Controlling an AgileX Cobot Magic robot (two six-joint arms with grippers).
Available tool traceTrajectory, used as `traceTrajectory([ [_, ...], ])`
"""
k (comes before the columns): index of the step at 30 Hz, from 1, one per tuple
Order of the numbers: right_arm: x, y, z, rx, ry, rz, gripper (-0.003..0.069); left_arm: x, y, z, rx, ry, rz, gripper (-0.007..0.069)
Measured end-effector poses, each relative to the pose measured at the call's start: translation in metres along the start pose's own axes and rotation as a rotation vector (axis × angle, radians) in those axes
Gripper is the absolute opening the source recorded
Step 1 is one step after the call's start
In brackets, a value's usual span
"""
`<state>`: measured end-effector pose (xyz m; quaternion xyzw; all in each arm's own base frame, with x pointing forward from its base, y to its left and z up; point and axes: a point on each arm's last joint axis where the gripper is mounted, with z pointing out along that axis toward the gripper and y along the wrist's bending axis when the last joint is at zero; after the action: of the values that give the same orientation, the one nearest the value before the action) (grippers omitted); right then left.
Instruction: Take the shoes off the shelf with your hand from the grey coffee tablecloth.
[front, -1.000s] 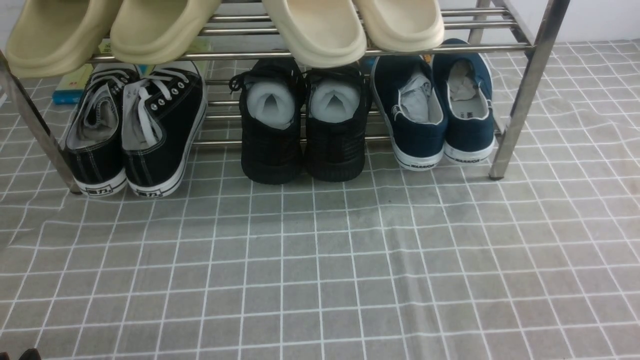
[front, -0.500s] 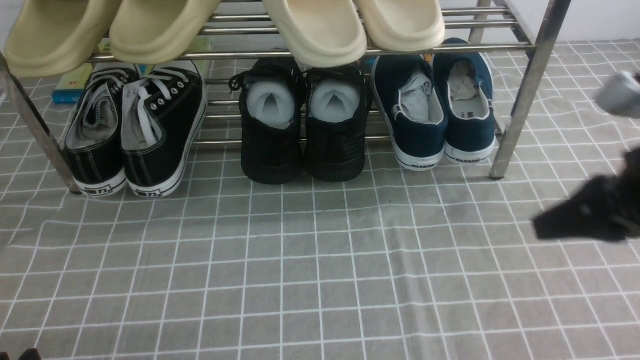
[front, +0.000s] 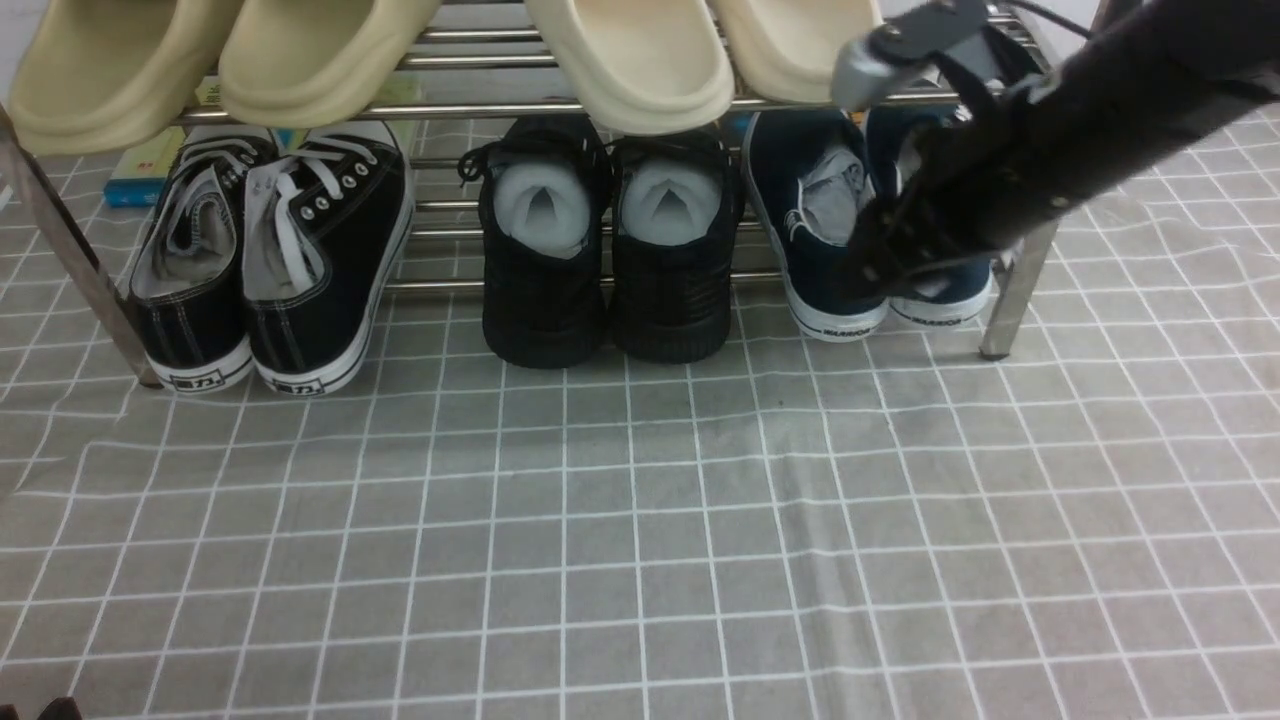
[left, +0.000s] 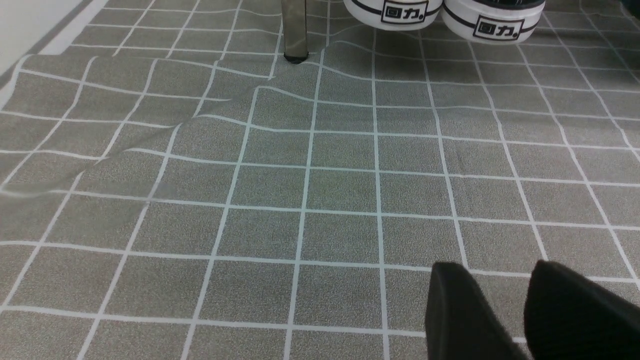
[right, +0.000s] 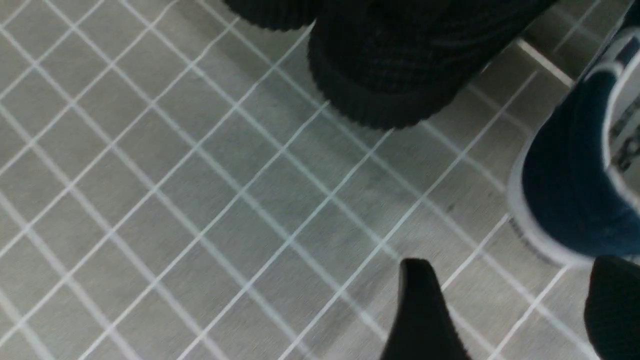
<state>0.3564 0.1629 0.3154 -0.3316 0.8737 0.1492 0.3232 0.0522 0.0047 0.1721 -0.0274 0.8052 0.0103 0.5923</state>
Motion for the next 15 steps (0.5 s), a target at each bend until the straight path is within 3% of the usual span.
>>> traceTrajectory([
  [5, -0.009, -0.012, 0.029, 0.105, -0.099, -0.032, 0.0445, 0.0, 0.0, 0.0, 0.0, 0.0, 0.0, 0.024],
  [15, 0.005, -0.026, 0.076, 0.144, -0.06, -0.043, 0.0446, 0.0, 0.0, 0.0, 0.0, 0.0, 0.0, 0.024],
])
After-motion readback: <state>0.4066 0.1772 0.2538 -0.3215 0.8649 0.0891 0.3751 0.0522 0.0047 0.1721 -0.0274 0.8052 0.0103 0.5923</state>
